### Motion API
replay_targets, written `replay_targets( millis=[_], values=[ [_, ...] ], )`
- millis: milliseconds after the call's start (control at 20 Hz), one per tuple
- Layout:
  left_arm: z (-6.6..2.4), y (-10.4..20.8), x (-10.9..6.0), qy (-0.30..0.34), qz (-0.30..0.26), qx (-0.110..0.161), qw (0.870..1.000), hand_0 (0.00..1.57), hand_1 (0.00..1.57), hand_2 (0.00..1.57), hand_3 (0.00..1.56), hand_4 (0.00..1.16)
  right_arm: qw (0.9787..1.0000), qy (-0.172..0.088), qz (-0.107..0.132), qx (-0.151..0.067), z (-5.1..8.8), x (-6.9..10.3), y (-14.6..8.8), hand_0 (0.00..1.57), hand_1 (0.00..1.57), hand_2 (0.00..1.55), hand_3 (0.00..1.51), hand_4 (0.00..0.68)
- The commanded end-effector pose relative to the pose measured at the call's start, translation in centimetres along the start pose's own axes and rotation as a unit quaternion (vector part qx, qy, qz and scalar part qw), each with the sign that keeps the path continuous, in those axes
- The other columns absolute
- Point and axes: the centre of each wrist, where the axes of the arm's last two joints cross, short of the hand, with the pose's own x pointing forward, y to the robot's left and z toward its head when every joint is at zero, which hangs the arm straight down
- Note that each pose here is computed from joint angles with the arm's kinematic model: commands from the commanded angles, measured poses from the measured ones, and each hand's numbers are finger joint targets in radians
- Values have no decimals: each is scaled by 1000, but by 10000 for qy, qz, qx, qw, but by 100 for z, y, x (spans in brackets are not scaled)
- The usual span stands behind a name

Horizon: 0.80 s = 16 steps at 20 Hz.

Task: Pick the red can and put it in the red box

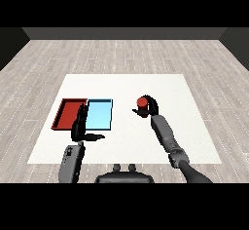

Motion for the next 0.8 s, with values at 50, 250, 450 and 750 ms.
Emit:
replay_targets(
  millis=[50,250,450,750],
  values=[
    [-37,-264,25,122,85,-187,9997,0,0,0,0,0,9987,-482,-145,47,-116,391,-109,1464,1464,1439,1388,659],
    [-34,-260,-46,318,160,-325,9988,0,0,0,0,0,9980,-597,-205,46,104,526,75,1445,1445,1432,1387,651],
    [-135,-554,-10,582,180,-474,9970,0,0,0,0,0,9979,-546,-321,122,378,593,628,1445,1445,1432,1387,651],
    [-319,-837,-7,704,267,-446,9962,0,0,0,0,0,9971,-696,-308,-9,616,850,802,1451,1451,1427,1380,653]
  ],
)
